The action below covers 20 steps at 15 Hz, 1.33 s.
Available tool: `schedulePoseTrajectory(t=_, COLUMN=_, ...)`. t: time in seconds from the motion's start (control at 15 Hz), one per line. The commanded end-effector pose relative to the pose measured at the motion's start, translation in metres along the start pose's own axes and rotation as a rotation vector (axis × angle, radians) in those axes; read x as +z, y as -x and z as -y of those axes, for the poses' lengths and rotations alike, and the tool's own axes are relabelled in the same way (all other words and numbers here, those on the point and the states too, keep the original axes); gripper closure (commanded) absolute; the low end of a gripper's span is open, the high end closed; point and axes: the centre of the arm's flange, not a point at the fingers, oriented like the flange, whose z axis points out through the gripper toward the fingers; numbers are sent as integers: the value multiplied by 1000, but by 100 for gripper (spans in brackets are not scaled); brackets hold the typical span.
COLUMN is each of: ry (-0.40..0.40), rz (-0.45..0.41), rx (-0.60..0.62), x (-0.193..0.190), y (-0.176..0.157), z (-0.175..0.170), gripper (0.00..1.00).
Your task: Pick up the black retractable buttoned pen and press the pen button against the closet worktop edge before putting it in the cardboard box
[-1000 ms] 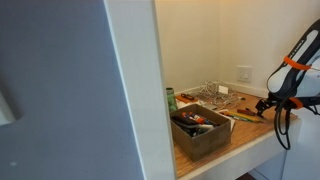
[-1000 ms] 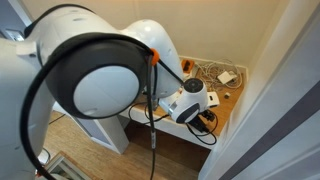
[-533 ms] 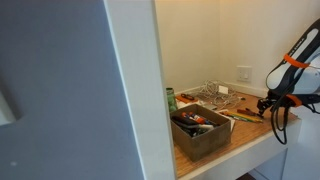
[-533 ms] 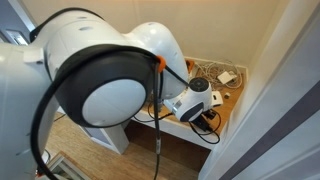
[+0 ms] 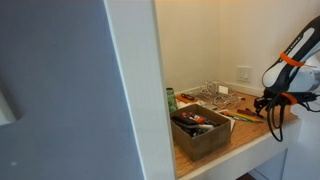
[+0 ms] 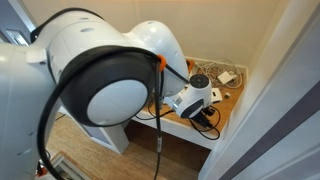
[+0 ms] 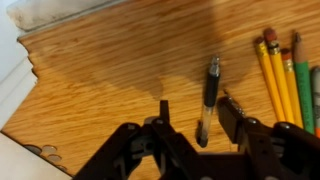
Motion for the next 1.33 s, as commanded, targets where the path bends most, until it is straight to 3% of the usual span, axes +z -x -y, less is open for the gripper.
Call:
schedulePoseTrajectory(t=0.0, ry=-23, rz=18, rx=-21, x=7, y=-9, z=0, gripper=39)
schedulePoseTrajectory(t=0.67, ry=-7, rz=90, rx=-67, x=21, y=-1, z=5, gripper=54)
schedulePoseTrajectory(t=0.8, ry=7, rz=71, rx=-74, x=22, y=-4, z=4, gripper=61)
schedulePoseTrajectory(t=0.87, ry=11, rz=66, rx=-78, x=22, y=-6, z=5, gripper=77)
schedulePoseTrajectory(t=0.93, ry=14, rz=67, rx=-83, x=23, y=-6, z=5, gripper=78)
schedulePoseTrajectory(t=1.07, ry=13, rz=70, rx=-97, x=23, y=-8, z=10, gripper=96)
schedulePoseTrajectory(t=1.2, ry=-1, rz=75, rx=-108, x=24, y=-9, z=14, gripper=100)
schedulePoseTrajectory(t=1.27, ry=-2, rz=84, rx=-112, x=23, y=-8, z=16, gripper=97)
